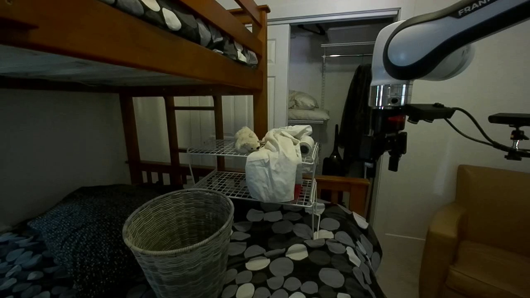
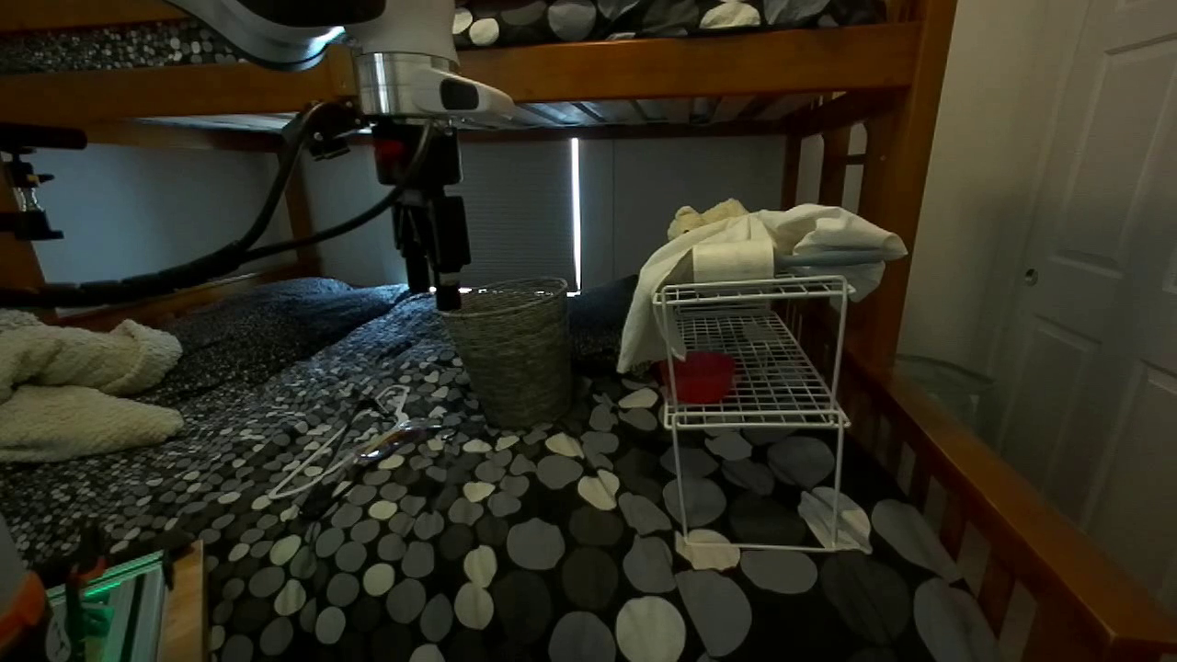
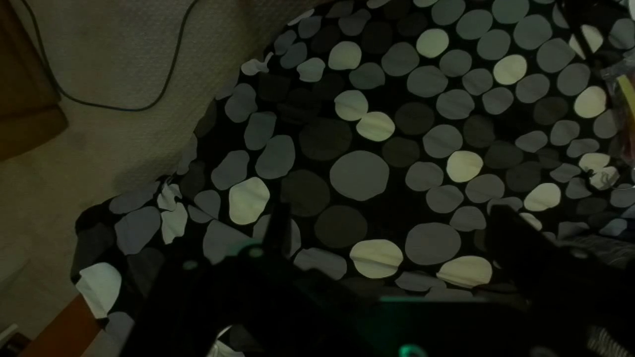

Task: Put the packet on the bed on top of the towel

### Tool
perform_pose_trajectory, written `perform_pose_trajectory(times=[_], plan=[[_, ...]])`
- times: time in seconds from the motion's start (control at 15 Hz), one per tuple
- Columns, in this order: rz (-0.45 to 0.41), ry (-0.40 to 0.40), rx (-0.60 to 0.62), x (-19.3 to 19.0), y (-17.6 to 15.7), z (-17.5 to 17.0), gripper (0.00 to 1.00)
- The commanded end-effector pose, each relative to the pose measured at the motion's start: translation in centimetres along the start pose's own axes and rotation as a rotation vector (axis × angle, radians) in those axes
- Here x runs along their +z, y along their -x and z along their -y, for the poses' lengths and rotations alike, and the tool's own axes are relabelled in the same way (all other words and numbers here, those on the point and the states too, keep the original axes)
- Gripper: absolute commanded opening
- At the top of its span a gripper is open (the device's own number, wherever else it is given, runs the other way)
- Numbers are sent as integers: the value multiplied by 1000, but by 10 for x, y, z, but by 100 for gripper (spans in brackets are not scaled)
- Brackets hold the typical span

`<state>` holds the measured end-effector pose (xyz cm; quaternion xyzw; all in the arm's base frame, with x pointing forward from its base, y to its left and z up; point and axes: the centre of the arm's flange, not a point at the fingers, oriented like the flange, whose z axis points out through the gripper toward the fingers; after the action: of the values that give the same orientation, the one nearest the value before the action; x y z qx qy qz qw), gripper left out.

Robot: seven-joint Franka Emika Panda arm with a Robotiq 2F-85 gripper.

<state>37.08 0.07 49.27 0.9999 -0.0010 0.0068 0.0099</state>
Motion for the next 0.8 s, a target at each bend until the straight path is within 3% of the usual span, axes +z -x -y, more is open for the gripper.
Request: perform_pose_trajectory(times=[0.0,0.2,0.27,0.53,0.73], plan=[[0,0,0,0,0,0,100],[0,0,0,0,0,0,100],[-35,-44,-49,-1,5,16,100],[-42,-180,-238,29,11,126,100],[14,-269,-342,52,42,212,100]])
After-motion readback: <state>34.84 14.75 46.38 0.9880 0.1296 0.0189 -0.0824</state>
